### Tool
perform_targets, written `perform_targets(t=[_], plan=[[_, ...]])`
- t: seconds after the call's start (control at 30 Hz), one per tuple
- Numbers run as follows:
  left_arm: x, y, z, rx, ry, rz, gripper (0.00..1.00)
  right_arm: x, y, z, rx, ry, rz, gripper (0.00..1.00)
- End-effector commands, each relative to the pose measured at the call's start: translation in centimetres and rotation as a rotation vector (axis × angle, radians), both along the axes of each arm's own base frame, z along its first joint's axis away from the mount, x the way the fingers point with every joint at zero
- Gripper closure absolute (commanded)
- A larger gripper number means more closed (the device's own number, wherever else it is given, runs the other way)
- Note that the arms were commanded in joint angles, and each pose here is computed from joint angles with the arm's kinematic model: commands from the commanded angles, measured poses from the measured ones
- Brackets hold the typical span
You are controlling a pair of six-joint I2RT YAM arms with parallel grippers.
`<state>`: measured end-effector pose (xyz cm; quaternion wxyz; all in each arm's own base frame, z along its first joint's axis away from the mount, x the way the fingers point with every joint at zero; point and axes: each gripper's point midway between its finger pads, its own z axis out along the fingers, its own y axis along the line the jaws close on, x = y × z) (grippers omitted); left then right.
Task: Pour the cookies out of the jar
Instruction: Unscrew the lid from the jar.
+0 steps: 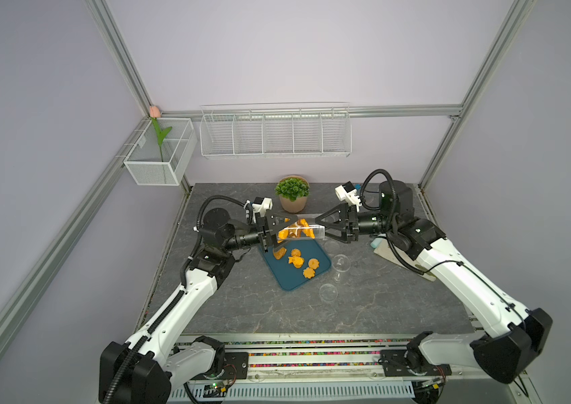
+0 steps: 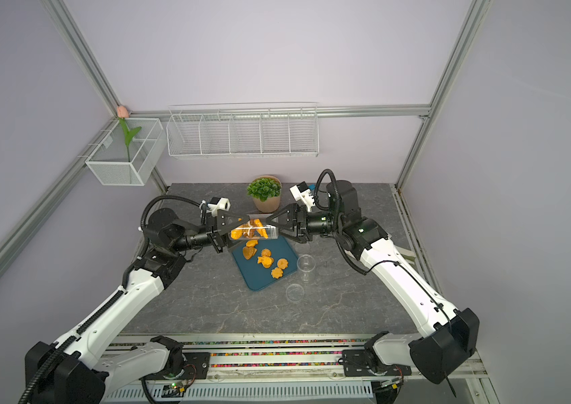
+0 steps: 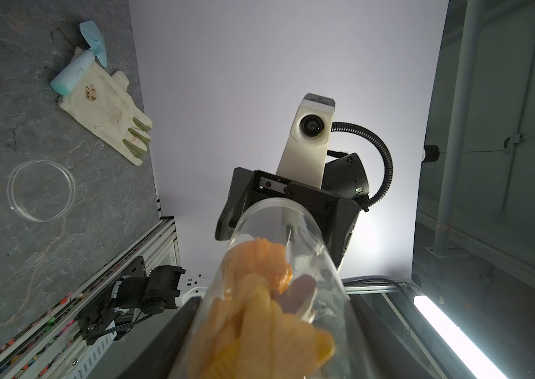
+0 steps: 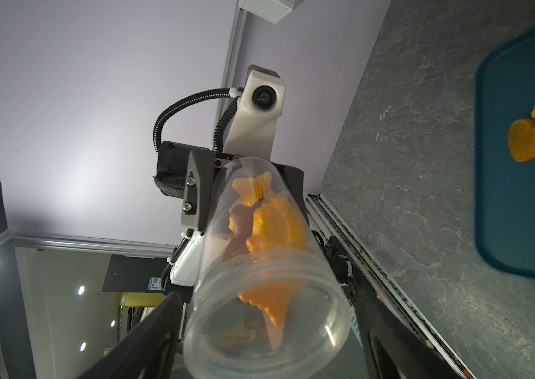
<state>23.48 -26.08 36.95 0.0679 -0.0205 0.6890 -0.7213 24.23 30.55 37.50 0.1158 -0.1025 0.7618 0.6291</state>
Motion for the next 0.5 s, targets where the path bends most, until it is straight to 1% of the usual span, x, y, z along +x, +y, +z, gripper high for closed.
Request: perform_targets(t=[0.0,0.17,0.33,0.47], plan=[[-0.6,0.1,2.1,-0.034,-0.054,-0.010,0.33,-0.8,0.3,1.0,0.043,0.002,0.041,0.19],[-0.5,0.1,1.9,-0.033,-0.049,-0.005,0.33,-1.3,0.3,1.4,0.064,0.003,0.059,0.19],[-0.5,0.1,2.1,-0.034,-0.052,-0.003,0.33,-2.0,0.2,0.9,0.069,0.027,0.092,0.19],[-0.4,0.1,2.2,-0.035,-0.054,-0.001,0.33,-2.1,0.0,1.3,0.075,0.016,0.095,0.20]])
